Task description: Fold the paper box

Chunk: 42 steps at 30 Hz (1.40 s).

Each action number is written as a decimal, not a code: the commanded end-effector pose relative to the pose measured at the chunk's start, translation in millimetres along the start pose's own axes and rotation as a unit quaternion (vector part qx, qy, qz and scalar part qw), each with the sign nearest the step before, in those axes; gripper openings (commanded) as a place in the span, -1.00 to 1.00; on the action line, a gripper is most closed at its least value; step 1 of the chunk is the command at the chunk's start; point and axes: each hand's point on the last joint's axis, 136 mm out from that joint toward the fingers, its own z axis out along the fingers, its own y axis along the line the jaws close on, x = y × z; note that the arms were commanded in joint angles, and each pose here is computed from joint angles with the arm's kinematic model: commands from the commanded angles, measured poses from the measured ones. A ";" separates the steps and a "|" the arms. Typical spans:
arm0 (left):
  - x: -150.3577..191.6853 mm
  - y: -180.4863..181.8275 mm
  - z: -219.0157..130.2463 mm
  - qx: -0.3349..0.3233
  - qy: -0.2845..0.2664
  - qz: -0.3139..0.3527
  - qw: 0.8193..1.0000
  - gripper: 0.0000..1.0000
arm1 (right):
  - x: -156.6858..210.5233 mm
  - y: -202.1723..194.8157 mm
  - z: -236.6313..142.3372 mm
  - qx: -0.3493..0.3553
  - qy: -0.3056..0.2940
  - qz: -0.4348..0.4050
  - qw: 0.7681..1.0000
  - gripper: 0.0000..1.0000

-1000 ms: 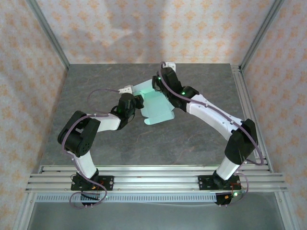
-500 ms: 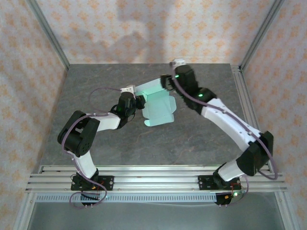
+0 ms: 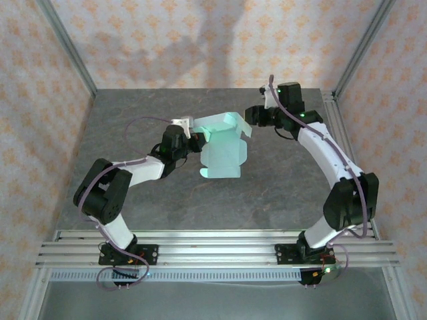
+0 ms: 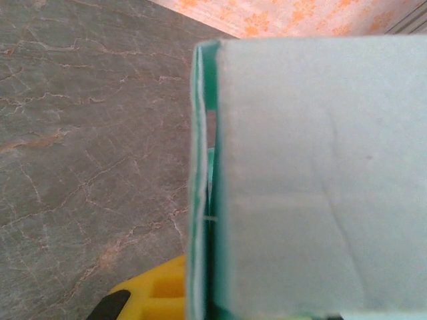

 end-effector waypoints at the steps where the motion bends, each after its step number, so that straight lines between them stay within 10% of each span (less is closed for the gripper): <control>1: -21.3 -15.8 -7.6 0.018 -0.013 0.003 1.000 -1.00 | -2.7 30.3 -8.9 -0.069 0.005 -0.035 0.997 -0.17; 23: -18.4 -17.0 -3.4 0.022 0.001 -0.022 1.000 -1.00 | 33.2 73.3 -0.7 -0.131 0.025 -0.127 0.983 -0.14; 42: -22.9 -27.7 -14.9 0.038 -0.003 -0.011 0.999 -1.00 | 21.2 44.7 37.9 0.116 0.017 -0.229 0.966 -0.27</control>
